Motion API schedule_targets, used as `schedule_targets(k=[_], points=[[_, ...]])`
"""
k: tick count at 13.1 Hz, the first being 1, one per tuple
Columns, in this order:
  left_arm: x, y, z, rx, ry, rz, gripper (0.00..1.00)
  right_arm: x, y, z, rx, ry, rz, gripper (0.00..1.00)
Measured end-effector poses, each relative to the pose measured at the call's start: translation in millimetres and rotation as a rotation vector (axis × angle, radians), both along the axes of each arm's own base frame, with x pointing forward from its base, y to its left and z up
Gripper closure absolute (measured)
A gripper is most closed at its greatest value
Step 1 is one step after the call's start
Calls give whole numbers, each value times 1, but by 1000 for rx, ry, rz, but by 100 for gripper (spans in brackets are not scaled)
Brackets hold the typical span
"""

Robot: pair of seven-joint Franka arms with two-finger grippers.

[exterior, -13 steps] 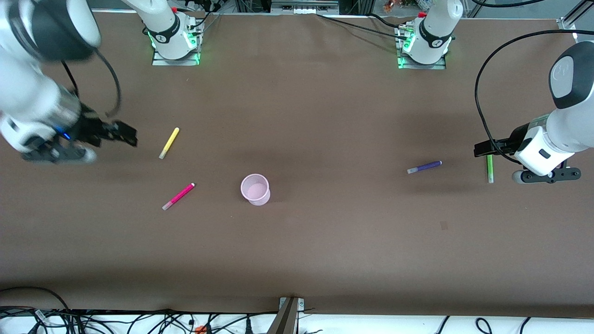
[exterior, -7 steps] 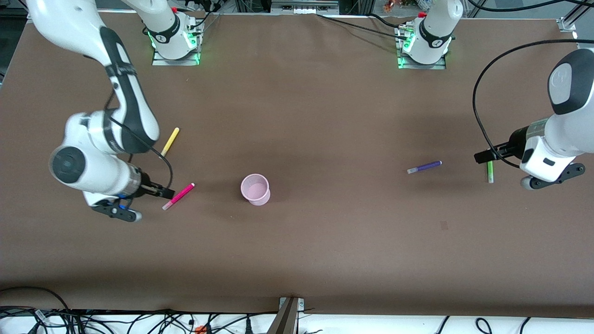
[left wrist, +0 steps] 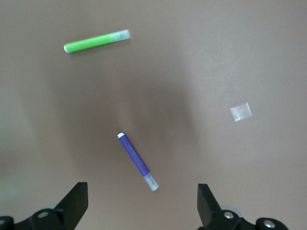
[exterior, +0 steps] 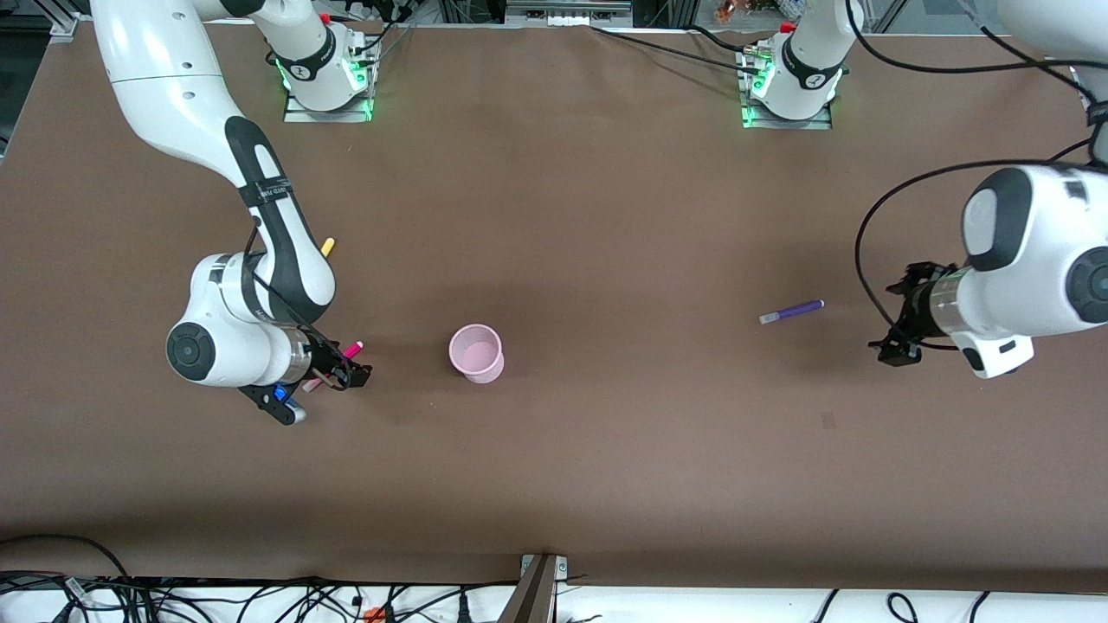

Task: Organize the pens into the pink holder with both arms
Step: 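Reach the right gripper down to the pink marker, then grasp the pink marker with the right gripper while the left gripper reaches the purple marker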

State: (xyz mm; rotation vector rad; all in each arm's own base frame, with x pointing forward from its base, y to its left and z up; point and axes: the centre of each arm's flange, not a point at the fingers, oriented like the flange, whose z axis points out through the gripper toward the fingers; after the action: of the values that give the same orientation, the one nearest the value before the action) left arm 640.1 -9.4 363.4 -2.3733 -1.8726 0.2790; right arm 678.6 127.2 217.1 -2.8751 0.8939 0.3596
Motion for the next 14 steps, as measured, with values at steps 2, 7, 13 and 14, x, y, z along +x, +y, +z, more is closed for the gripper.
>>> schedule_targets(k=[2,7,13,14], points=[[-4,-8,-18,20,17,81,0,-3,-3,-5,-6,25,-21,18],[-30,-21,-92,73,27,313,0,-13,-11,-23,-17,56,-32,20],[-74,-21,-150,100,-56,570,0,-14,-14,-35,-29,19,-39,45],[-79,-21,-154,105,-50,586,0,-15,-15,-37,-30,15,-34,45]])
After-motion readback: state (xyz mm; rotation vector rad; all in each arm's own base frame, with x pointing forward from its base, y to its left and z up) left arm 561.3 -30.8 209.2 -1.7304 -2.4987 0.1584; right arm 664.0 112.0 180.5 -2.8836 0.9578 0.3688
